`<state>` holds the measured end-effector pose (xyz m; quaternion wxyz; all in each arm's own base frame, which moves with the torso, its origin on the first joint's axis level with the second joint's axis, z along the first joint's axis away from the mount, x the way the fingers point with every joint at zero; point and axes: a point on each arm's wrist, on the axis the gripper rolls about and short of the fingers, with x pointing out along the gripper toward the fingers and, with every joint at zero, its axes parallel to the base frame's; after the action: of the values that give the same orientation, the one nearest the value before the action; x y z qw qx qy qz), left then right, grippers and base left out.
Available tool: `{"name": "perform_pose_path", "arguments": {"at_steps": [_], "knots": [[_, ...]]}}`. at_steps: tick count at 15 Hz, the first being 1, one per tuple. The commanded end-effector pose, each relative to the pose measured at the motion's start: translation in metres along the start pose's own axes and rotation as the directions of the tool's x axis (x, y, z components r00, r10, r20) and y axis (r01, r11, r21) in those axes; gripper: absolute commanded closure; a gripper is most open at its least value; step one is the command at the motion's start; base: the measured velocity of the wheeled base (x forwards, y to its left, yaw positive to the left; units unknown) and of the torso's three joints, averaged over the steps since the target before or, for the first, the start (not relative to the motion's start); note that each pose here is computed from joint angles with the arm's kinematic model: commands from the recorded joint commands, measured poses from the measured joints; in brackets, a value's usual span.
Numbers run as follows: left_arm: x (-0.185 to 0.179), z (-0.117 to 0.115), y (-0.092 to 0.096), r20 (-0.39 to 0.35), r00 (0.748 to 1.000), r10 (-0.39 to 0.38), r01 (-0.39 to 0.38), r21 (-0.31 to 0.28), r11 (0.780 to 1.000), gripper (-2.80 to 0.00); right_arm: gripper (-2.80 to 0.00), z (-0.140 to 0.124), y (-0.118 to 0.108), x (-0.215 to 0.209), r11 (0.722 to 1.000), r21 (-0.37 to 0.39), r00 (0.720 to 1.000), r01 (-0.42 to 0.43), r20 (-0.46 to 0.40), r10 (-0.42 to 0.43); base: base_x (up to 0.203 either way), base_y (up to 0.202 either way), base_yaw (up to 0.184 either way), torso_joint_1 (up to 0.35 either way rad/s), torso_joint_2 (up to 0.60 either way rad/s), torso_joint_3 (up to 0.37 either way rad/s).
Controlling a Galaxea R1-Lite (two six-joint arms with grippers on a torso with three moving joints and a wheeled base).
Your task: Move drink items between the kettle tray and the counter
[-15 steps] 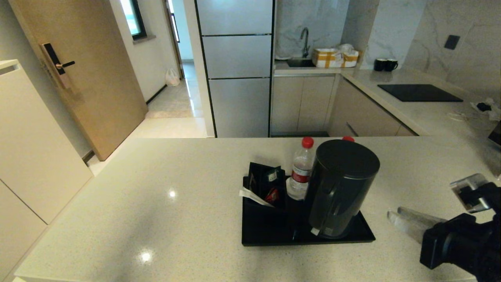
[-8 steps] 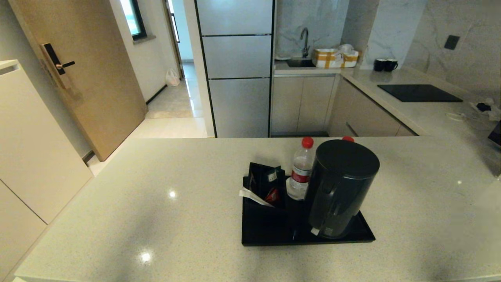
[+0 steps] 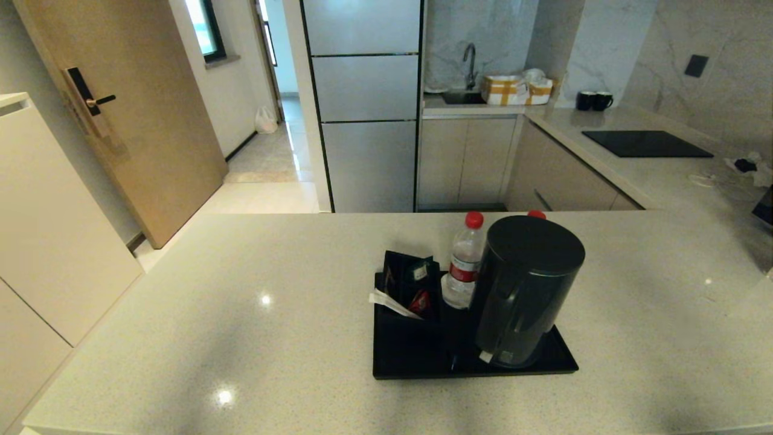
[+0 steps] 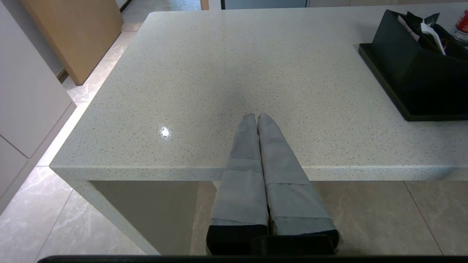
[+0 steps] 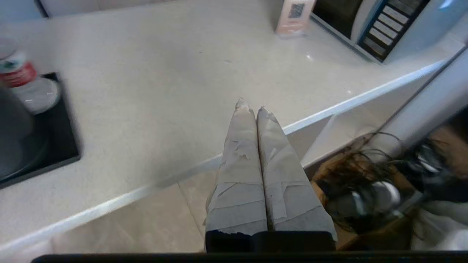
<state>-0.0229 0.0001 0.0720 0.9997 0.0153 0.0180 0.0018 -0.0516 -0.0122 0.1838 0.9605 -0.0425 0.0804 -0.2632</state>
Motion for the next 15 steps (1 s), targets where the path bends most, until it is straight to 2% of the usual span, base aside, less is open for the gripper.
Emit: {"name": "perform_pose_path", "arguments": {"at_steps": [1,3,5,8,9,11,15], "knots": [[0.000,0.000,0.000,-0.001,1.000,0.001,-0.001,0.000,1.000,0.00,0.00,-0.028,-0.011,-0.025,0.996,0.067,0.990,-0.058,0.128,0.049,0.000,0.000,0.000,0.000,0.00,0.000],[0.000,0.000,0.000,0.001,1.000,0.000,0.000,0.000,1.000,0.00,0.00,-0.044,-0.004,-0.020,0.978,0.087,0.975,-0.188,0.135,0.175,0.000,0.000,0.000,0.000,0.00,0.000],[0.000,0.000,0.000,-0.001,1.000,0.000,0.000,0.000,1.000,0.00,0.00,-0.058,0.012,-0.001,0.942,0.048,0.935,-0.331,0.151,0.321,0.000,0.000,0.000,0.000,0.00,0.000],[0.000,0.000,0.000,0.001,1.000,0.000,0.000,0.000,1.000,0.00,0.00,-0.097,0.035,0.030,0.898,-0.069,0.883,-0.435,0.161,0.440,0.000,0.000,0.000,0.000,0.00,0.000],[0.000,0.000,0.000,0.001,1.000,0.001,-0.001,0.000,1.000,0.00,0.00,-0.105,0.038,0.034,0.880,-0.071,0.868,-0.469,0.149,0.474,0.000,0.000,0.000,0.000,0.00,0.000],[0.000,0.000,0.000,0.001,1.000,0.001,-0.001,0.000,1.000,0.00,0.00,-0.101,0.038,0.032,0.859,-0.009,0.845,-0.512,0.173,0.506,0.000,0.000,0.000,0.000,0.00,0.000],[0.000,0.000,0.000,0.000,1.000,0.001,-0.001,0.000,1.000,0.00,0.00,-0.102,0.039,0.033,0.858,-0.008,0.845,-0.514,0.165,0.508,0.000,0.000,0.000,0.000,0.00,0.000]]}}
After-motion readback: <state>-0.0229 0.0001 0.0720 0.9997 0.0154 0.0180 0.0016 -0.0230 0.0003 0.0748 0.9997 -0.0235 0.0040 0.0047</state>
